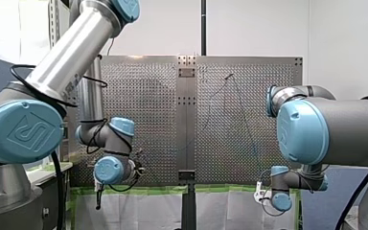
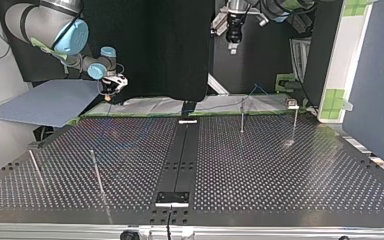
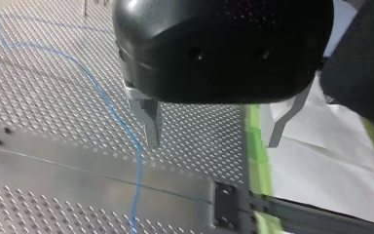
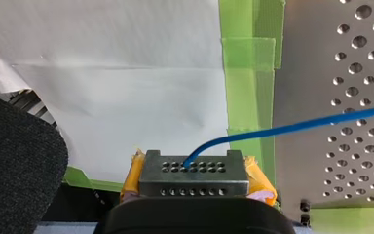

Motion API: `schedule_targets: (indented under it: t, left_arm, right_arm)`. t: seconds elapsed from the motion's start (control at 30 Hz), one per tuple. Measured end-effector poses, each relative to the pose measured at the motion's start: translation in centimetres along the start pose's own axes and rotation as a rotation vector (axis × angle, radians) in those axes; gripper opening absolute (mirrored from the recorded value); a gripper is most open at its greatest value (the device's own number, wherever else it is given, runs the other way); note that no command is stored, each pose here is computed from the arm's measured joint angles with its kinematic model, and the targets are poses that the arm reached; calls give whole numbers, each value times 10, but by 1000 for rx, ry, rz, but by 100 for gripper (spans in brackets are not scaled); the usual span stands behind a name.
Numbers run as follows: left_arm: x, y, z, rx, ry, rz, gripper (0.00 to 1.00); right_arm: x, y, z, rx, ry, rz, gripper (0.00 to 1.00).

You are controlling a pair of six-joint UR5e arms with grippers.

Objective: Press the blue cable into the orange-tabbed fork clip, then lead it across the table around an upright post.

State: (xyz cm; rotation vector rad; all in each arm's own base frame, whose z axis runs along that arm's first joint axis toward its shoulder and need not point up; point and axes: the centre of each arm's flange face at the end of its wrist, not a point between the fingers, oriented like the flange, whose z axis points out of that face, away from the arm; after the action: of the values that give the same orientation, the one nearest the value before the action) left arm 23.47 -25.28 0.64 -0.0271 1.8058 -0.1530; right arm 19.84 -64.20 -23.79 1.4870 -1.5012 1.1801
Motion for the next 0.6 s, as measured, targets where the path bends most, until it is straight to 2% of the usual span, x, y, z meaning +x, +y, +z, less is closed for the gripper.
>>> schedule_targets:
  t: [0.17,0.47,0.6]
  left_arm:
    - [-4,-21,7,42,-41,5,100]
    - [-8,-60,13,119,-61,23,100]
    - [-11,-75,14,138,-78,32,100]
  right_arm:
    - [0,-1,0,1,0,0,0]
    - [0,-2,0,2,1,-1,0]
    - [0,-2,0,3,0,-1,0]
